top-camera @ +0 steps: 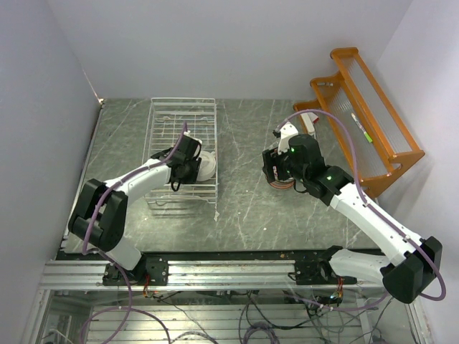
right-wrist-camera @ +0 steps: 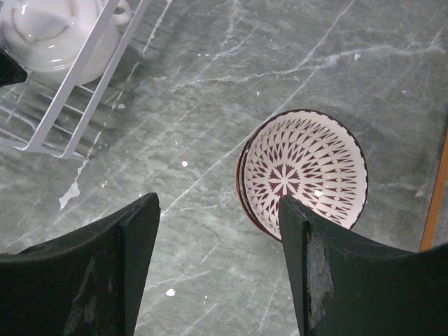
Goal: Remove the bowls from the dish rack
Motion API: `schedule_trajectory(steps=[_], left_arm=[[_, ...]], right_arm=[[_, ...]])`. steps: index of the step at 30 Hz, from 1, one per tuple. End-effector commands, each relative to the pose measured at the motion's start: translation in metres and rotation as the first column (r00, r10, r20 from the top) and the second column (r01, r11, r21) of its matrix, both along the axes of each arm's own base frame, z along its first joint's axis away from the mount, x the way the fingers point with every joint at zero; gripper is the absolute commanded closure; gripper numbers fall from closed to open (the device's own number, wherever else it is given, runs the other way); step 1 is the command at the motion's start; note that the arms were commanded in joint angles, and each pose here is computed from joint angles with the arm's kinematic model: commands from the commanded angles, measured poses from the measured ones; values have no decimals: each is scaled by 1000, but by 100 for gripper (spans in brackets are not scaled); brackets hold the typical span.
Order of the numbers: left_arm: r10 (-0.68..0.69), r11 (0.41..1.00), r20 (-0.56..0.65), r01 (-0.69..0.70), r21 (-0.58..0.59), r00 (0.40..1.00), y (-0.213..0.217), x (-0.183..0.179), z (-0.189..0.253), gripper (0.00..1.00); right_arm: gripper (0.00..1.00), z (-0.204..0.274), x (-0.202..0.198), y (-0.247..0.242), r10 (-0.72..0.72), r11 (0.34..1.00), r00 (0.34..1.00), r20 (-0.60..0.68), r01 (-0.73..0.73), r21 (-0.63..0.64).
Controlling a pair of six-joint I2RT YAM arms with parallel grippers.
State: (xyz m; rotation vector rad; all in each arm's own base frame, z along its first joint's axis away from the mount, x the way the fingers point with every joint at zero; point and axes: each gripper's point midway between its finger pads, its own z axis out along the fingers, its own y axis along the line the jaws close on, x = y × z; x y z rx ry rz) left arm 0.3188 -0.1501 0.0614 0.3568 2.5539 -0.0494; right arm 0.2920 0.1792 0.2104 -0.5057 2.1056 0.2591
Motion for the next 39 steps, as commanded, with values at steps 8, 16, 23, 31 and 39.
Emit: schedule_trajectory(steps=[8,16,23,31,39], left_arm=[[-66,995,126,74,-65,990,-13,23,9,61],[-76,995,152,85,-52,985,-11,25,7,88],[-58,994,187,73,-78,981,-12,25,16,93],[11,980,340,57,-189,940,-14,26,75,93],[67,969,435,46,-243,898,-12,31,121,93]], right_arm=[[32,-12,0,-2,4,1000,1000,-10,-4,-20],[33,-13,1,-2,2,1000,1000,-14,-3,-27],[33,-11,1,-1,4,1000,1000,-11,-5,-26],[33,-10,1,1,13,1000,1000,-11,-14,-20],[34,-7,0,2,18,1000,1000,-4,-18,-8]])
